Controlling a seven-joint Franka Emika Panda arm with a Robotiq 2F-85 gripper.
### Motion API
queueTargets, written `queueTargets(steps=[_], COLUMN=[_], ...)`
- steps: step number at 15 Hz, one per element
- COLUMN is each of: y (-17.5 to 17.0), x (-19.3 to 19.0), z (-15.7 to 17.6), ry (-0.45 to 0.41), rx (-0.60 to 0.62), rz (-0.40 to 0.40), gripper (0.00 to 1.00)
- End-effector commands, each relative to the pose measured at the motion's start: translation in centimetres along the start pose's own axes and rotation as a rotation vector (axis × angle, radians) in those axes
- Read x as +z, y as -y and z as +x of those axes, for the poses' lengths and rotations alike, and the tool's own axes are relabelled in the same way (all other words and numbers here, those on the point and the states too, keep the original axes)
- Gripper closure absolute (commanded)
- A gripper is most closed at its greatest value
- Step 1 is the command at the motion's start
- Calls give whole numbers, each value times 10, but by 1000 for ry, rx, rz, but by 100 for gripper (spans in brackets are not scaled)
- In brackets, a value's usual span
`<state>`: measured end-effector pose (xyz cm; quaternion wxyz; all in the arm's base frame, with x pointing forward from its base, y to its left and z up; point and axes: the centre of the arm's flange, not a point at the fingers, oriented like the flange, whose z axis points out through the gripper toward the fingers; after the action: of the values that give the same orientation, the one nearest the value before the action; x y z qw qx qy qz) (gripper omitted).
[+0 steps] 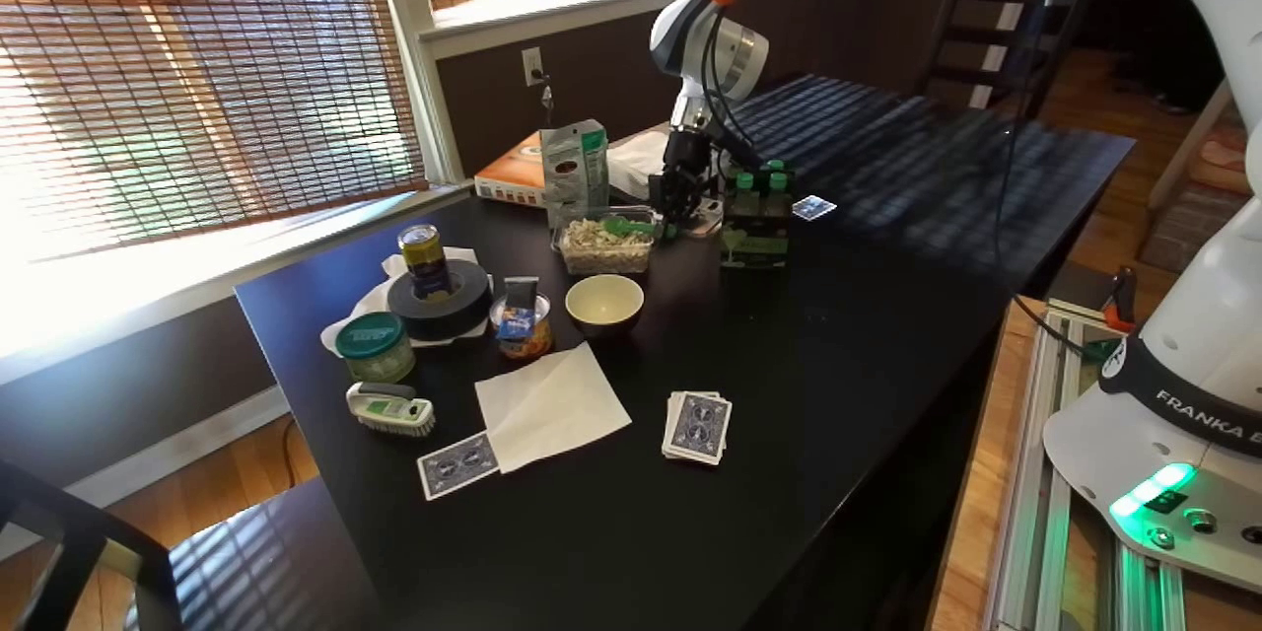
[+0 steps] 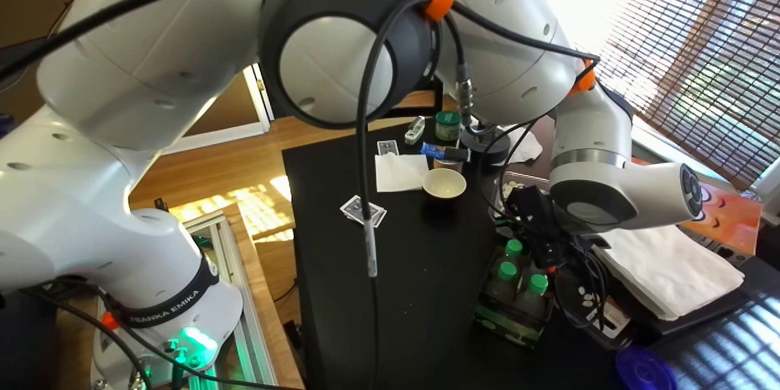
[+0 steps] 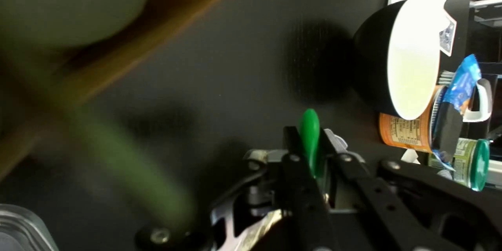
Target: Put a spoonful of the clear lunchbox's contents into the bowl
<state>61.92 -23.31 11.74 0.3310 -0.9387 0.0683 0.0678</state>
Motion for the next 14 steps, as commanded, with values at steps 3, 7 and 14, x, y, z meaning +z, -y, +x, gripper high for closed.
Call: queueTargets(steps=[3, 7, 14], y=[12, 33, 85], x=[-21, -52, -70], z=[6, 22, 20], ry=[5, -17, 265], rx=[-20, -116, -291], rz=[-61, -90, -225], gripper=[97, 97, 97])
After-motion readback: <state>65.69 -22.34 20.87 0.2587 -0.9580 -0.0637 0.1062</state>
